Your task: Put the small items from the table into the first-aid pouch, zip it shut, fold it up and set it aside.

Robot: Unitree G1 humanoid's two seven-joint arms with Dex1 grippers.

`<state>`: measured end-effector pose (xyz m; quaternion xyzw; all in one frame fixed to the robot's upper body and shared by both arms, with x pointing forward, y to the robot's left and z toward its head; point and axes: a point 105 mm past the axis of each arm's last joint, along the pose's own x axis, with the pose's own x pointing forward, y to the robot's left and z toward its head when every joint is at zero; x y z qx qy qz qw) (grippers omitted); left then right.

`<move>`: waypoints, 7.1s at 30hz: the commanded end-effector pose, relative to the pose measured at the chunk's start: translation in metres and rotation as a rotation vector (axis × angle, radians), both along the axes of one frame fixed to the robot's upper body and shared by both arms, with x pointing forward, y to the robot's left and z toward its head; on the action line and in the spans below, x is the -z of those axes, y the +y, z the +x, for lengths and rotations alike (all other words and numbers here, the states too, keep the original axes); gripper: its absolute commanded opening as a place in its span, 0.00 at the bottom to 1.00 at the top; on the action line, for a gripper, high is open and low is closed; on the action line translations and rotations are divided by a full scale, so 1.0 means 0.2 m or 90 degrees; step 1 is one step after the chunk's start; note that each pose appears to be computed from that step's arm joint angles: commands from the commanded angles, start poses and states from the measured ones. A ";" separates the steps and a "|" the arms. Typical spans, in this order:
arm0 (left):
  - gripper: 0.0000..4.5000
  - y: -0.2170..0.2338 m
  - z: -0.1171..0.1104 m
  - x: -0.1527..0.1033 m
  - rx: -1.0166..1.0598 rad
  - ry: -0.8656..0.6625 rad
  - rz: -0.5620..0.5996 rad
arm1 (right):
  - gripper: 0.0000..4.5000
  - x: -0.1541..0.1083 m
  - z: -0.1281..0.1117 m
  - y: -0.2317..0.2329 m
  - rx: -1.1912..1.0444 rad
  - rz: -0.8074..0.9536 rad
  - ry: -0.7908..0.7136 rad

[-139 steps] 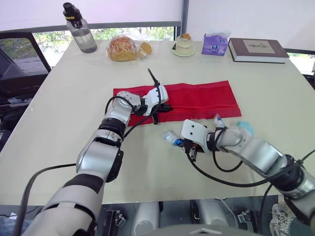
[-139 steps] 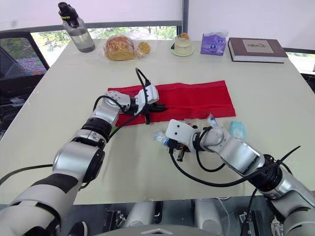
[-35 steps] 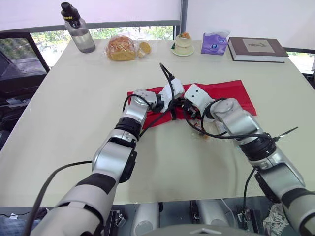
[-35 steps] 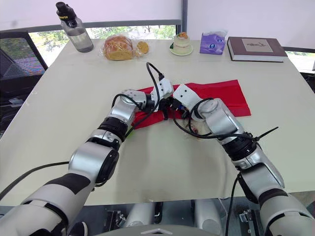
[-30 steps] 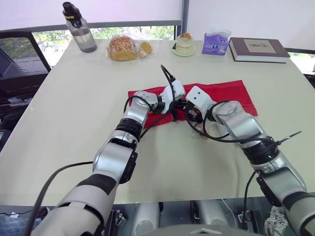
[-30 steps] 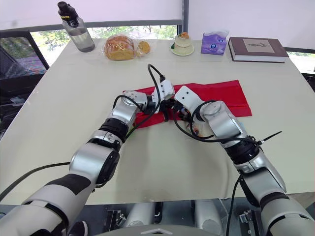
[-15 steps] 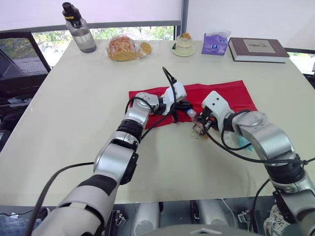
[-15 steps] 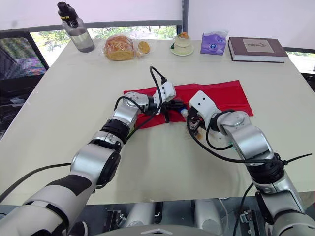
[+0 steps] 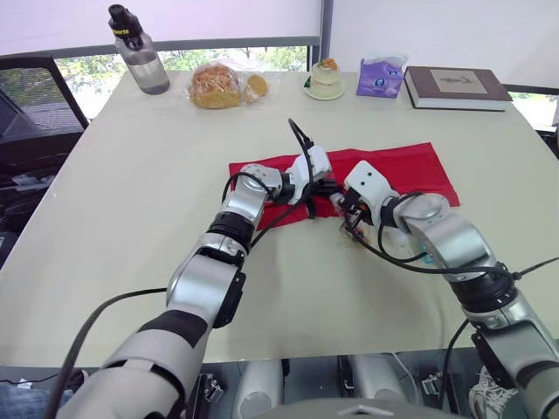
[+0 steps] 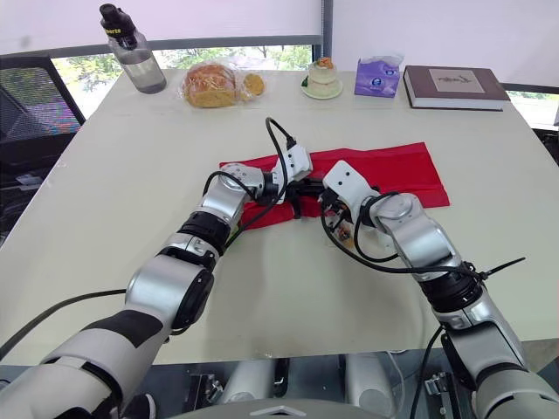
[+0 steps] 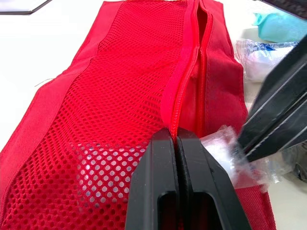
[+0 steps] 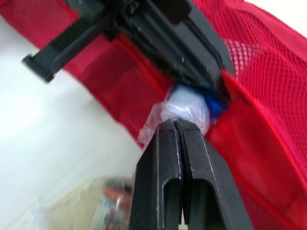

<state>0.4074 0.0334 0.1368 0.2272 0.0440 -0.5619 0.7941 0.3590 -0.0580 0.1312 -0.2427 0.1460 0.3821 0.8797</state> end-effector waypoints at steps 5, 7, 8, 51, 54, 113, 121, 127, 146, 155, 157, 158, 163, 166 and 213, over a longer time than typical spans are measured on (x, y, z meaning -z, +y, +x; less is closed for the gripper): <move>0.00 -0.03 -0.02 -0.07 0.023 -0.024 -0.013 | 0.00 -0.06 0.09 0.13 -0.010 0.038 -0.082; 0.00 -0.03 -0.02 -0.07 0.024 -0.023 -0.013 | 0.00 -0.06 0.12 0.14 -0.006 0.044 -0.103; 0.00 -0.03 -0.02 -0.07 0.024 -0.023 -0.014 | 0.00 -0.06 0.13 0.15 -0.006 0.047 -0.111; 0.00 0.10 0.07 -0.05 -0.073 -0.005 -0.047 | 0.98 -0.33 -0.81 -0.90 0.126 0.163 -0.120; 0.00 0.10 0.07 -0.04 -0.070 -0.006 -0.034 | 0.98 -0.38 -0.90 -0.94 0.140 0.166 -0.123; 0.00 0.01 0.01 0.01 -0.020 -0.007 -0.031 | 0.02 0.01 -0.40 -0.45 0.203 0.113 -0.093; 0.00 0.01 0.02 -0.01 -0.025 -0.008 -0.036 | 0.02 -0.10 -0.44 -0.34 0.069 0.132 -0.053; 0.00 0.01 0.02 -0.02 -0.024 -0.012 -0.036 | 0.02 -0.12 -0.40 -0.31 0.033 0.120 -0.052; 0.00 -0.02 0.02 -0.05 -0.011 -0.013 -0.040 | 0.02 0.01 -0.11 -0.23 0.017 0.050 -0.083; 0.00 -0.05 0.01 -0.04 0.001 -0.010 -0.039 | 0.02 0.00 0.05 -0.21 0.043 0.035 -0.120; 0.00 -0.06 0.00 -0.04 0.004 -0.008 -0.039 | 0.02 -0.03 0.08 -0.17 0.041 0.043 -0.134; 0.00 -0.06 0.00 -0.04 0.005 -0.008 -0.040 | 0.02 -0.04 0.10 -0.15 0.037 0.045 -0.139; 0.00 -0.07 0.00 -0.03 0.007 -0.007 -0.040 | 0.02 -0.07 0.14 -0.05 0.027 0.056 -0.153; 0.00 -0.07 0.00 -0.03 0.007 -0.007 -0.041 | 0.02 -0.10 0.17 -0.01 0.032 0.072 -0.169; 0.00 -0.07 0.01 -0.09 0.020 -0.003 -0.058 | 0.03 0.00 0.24 -0.09 0.156 0.149 -0.183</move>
